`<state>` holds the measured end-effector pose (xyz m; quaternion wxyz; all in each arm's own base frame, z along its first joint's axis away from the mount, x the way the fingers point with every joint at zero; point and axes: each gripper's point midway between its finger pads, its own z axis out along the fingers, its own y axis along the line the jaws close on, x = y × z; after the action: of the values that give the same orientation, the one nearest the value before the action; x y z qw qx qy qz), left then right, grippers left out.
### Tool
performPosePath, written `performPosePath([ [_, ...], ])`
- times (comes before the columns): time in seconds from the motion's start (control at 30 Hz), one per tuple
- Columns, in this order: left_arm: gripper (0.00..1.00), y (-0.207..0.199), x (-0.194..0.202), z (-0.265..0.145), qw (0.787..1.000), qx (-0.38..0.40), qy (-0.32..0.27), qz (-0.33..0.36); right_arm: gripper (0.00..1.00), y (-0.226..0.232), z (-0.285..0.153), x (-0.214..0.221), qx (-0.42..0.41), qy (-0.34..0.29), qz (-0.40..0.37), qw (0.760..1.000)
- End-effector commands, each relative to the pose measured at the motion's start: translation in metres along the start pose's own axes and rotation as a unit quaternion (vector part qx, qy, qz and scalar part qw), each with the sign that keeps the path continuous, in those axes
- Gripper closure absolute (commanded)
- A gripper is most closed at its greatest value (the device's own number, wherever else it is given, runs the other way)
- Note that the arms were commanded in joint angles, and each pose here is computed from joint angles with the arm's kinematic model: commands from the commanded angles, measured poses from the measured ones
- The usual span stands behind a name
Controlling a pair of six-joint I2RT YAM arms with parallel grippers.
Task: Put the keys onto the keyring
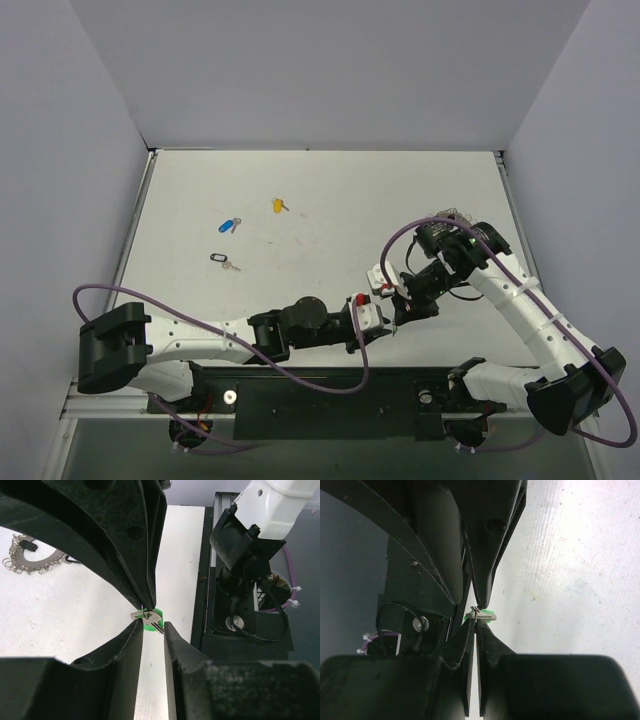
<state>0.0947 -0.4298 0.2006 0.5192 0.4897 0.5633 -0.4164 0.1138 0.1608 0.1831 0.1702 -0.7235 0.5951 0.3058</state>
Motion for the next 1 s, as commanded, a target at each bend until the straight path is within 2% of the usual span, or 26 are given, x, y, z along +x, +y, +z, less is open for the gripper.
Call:
performPosePath([
  [0.0, 0.67, 0.0065, -0.0407, 0.0051, 0.998, -0.021, -0.059, 0.006, 1.00, 0.0101, -0.0002, -0.0036, -0.011, -0.019, 0.005, 1.000],
  [0.83, 0.75, 0.0091, -0.0451, 0.0099, 0.997, -0.031, -0.073, 0.003, 1.00, 0.0096, 0.0003, -0.0073, -0.014, -0.030, 0.012, 0.999],
  [0.97, 0.80, 0.0095, -0.0453, 0.0097, 0.996, -0.032, -0.078, 0.000, 1.00, 0.0096, -0.0002, -0.0084, -0.013, -0.033, 0.012, 0.999],
])
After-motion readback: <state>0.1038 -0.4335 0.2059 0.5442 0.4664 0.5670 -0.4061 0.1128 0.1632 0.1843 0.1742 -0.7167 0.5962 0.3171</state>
